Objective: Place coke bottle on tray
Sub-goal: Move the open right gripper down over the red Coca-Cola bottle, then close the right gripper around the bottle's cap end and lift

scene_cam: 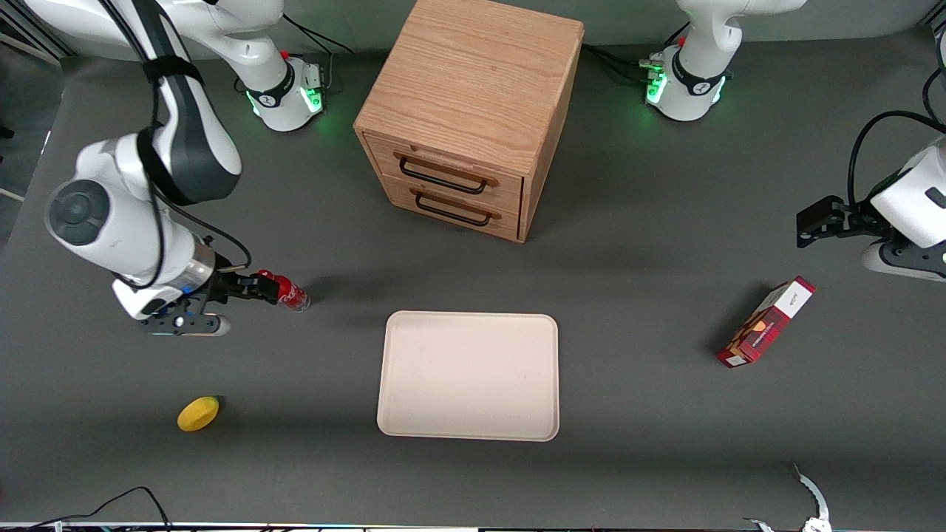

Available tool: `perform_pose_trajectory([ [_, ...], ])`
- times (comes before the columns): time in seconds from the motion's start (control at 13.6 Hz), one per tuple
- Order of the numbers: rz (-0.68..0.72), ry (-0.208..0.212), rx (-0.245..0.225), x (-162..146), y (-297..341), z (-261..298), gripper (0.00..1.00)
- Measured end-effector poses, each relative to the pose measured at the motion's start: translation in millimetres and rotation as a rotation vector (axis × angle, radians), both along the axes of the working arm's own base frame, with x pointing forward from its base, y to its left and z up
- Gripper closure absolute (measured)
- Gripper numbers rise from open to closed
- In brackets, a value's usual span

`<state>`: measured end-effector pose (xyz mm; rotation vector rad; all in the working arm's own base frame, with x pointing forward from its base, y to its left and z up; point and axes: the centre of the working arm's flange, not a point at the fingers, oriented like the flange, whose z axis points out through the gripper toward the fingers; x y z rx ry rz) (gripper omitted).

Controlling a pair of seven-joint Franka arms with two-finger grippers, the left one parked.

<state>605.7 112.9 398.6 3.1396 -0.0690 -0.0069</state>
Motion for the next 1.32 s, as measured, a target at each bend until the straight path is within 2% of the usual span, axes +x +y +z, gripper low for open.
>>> perform_pose_trajectory([
  [0.37,0.024,0.012,-0.032,-31,-7,-55,0.01],
  [0.88,0.024,0.013,-0.038,-60,-14,-74,0.04],
  [1.03,0.025,0.006,-0.039,-62,-15,-72,0.09],
  [1.1,0.025,0.004,-0.040,-62,-16,-71,0.16],
  [1.17,0.022,0.003,-0.041,-62,-19,-70,0.17],
  [1.32,0.013,0.004,-0.042,-62,-24,-71,0.37],
])
